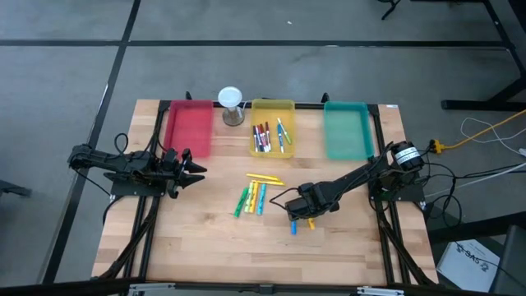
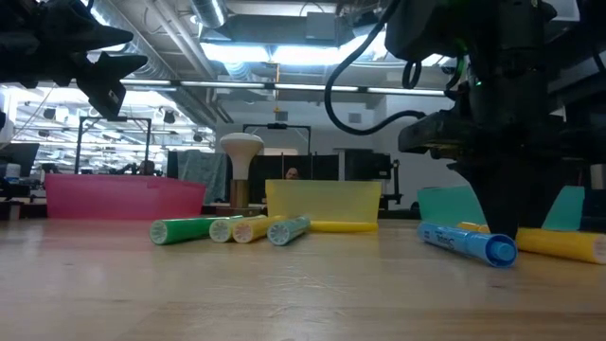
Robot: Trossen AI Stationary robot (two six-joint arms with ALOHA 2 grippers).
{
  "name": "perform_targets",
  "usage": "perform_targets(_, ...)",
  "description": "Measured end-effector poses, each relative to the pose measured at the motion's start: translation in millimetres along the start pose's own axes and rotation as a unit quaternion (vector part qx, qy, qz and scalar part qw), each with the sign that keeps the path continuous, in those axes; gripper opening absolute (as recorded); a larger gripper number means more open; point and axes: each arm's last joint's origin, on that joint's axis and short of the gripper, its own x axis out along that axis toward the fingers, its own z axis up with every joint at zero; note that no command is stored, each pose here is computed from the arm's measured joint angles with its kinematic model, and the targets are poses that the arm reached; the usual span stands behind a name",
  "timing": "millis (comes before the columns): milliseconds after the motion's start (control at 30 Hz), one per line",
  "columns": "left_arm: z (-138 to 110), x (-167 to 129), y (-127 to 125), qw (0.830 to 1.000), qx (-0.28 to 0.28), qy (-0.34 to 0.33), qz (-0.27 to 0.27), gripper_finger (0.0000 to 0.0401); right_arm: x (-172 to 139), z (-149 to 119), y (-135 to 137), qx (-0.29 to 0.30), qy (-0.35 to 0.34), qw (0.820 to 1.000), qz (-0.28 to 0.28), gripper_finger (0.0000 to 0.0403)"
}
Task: Pick & Place Markers
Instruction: Put the right yellow highlighter into the blue bin
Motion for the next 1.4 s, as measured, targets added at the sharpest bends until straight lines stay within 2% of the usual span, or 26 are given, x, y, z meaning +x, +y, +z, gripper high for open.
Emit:
perform_targets(733, 0.1, 0.0, 0.0, 1.000, 0.000, 0.000, 0.000, 0.0143, -1.7, -0.5, 1.2, 0.000, 0.008, 1.000, 0.000, 0.0063)
perform_targets(933, 0.0, 0.0, 0.0, 1.000, 0.000, 0.000, 0.000, 0.0143, -20.0, -0.9, 9.9, -0.027, 0.016, 0.999, -0.012, 0.0063)
perform_targets(1233, 0.1, 0.0, 0.0, 1.000, 0.000, 0.000, 0.000, 0.0143, -40.0, 13.4, 14.9, -0.056, 0.003, 0.998, -0.033, 0.0063)
perform_targets(1400, 0.0, 0.0, 0.0, 1.000, 0.000, 0.000, 0.000, 0.0143, -68.2, 26.2, 14.1, -0.063, -0.034, 0.997, -0.021, 0.0063)
